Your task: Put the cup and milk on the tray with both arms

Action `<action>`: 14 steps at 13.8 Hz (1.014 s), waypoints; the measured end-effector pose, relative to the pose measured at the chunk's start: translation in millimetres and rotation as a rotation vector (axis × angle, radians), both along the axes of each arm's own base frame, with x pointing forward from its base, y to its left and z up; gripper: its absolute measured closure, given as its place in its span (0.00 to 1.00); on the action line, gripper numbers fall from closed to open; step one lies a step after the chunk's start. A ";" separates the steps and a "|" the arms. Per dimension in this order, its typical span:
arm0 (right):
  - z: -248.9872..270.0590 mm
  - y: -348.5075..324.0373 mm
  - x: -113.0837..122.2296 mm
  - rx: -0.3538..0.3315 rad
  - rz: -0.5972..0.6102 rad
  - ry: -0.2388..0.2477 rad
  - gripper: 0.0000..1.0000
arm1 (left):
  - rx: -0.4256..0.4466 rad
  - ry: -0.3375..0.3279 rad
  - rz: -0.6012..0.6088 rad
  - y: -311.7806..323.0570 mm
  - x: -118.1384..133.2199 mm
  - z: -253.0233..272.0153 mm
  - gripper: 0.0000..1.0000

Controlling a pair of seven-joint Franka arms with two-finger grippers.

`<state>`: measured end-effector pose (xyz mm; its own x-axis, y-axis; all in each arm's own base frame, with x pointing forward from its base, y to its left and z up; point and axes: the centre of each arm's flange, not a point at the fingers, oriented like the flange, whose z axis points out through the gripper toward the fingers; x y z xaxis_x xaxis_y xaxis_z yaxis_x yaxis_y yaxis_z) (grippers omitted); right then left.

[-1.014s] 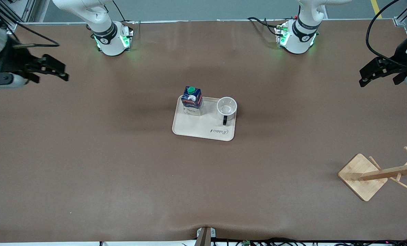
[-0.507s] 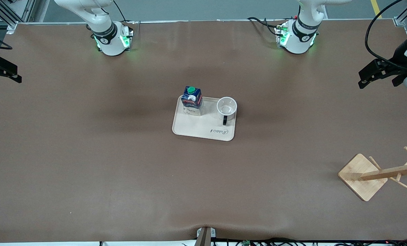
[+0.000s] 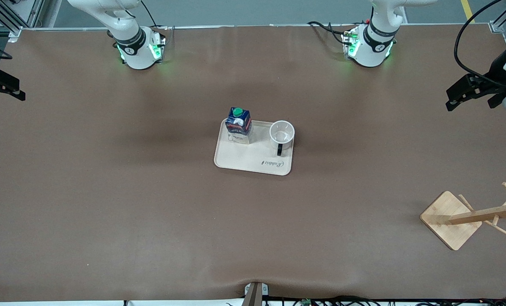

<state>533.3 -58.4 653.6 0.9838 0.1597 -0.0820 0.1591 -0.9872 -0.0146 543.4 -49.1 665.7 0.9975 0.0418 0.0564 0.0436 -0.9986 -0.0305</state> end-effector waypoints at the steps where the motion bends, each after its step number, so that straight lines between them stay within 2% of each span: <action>1: 0.4 0.4 0.0 0.002 0.001 -0.001 0.00 | 0.000 -0.001 0.001 0.5 -0.2 0.4 0.00; 6: 1.2 1.8 0.2 0.006 0.002 -0.003 0.00 | 0.000 -0.001 0.009 5.2 0.1 0.5 0.00; 10: 1.3 3.0 0.3 0.009 0.004 -0.004 0.00 | -0.004 -0.050 0.008 4.7 5.2 5.0 0.00; 14: 1.0 3.0 -0.1 0.010 0.004 0.000 0.00 | -0.005 -0.053 0.009 5.3 6.1 4.3 0.00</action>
<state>533.1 -55.4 654.6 0.9831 0.1646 -0.0802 0.1631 -0.9863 -0.0240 549.5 -43.8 670.0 0.9928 0.0508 0.1085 0.0537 -0.9983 -0.0233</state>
